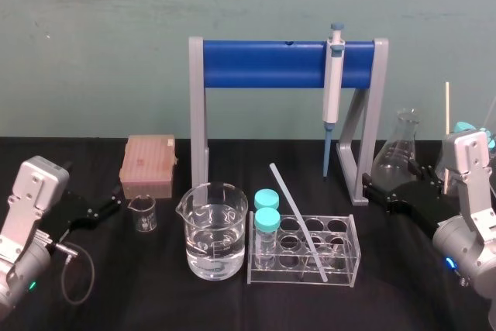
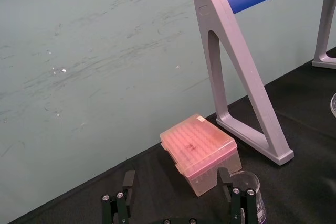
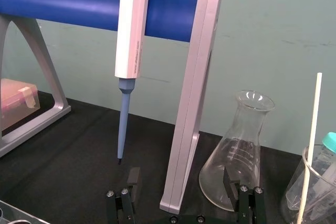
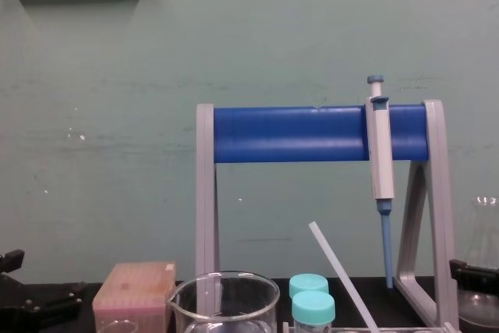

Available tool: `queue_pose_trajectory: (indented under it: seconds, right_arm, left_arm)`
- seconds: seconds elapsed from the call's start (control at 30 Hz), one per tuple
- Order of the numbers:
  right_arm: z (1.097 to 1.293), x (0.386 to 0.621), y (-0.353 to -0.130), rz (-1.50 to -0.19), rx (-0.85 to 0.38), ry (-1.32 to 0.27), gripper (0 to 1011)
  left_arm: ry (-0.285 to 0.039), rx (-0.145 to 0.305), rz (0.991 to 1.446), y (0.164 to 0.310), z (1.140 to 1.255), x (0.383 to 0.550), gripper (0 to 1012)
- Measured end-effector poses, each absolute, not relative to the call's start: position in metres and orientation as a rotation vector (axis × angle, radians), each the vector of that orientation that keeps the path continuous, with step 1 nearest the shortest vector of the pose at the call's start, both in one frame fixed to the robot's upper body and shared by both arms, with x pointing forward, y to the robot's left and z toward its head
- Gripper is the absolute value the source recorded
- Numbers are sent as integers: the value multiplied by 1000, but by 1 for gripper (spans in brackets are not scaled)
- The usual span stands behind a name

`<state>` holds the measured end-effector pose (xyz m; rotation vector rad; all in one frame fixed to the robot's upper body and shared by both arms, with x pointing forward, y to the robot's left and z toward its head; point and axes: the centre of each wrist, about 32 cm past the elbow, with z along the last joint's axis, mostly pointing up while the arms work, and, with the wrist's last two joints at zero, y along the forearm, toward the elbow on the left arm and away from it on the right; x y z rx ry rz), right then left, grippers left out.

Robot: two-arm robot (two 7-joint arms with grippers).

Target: Pick up the stirring rod with one hand, then place it down.

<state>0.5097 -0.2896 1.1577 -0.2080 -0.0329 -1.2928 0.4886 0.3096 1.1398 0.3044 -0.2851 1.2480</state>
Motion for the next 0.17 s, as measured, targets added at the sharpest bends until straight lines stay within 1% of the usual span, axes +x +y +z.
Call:
queue_pose_trajectory:
  seconds: [0.17]
  right_arm:
    - [1158, 510, -290, -1293, -206, -34, 1004]
  left_arm:
    - [-285, 304, 1248, 310, 1140, 489, 1000]
